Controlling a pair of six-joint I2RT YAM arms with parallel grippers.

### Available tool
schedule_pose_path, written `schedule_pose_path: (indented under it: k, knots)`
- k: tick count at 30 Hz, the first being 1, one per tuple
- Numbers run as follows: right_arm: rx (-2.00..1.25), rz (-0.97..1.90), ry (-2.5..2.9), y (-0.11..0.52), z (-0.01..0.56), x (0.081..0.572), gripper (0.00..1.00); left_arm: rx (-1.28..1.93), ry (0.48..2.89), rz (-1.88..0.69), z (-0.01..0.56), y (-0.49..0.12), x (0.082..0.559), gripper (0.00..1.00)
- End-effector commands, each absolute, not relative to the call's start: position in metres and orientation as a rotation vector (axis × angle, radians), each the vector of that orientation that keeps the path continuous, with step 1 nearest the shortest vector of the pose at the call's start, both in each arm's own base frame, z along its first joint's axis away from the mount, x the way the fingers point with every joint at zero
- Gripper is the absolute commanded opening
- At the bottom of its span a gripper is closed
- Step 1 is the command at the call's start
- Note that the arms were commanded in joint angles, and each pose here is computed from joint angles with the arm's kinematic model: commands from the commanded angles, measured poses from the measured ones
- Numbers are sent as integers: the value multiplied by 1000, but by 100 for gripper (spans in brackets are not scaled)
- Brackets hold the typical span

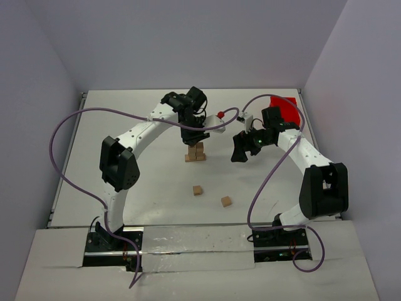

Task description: Build the wood block tower

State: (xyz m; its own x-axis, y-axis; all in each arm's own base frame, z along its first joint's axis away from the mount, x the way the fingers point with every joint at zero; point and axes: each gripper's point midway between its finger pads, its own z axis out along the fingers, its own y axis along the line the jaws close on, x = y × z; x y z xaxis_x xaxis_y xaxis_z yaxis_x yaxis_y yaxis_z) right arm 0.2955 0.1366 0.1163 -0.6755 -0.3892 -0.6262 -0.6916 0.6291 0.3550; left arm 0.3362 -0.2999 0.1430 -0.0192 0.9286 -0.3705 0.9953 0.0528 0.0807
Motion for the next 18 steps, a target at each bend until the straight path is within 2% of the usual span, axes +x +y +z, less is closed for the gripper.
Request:
schedule_pose_path:
  k: [1, 8, 13, 17, 18]
  knots:
    - [-856, 798, 2326, 136, 125, 305, 100, 1924, 1989, -296, 152, -309, 339, 28]
    - [-856, 801, 2326, 137, 125, 304, 100, 1926, 1991, -299, 150, -309, 340, 31]
    - [-857, 800, 2326, 136, 125, 304, 100, 1936, 1988, -301, 150, -309, 338, 36]
    - [-857, 800, 2328, 137, 125, 304, 100, 1947, 1986, -315, 151, -307, 335, 55]
    - [-856, 801, 2327, 136, 126, 304, 100, 1948, 1981, -324, 152, -308, 334, 66]
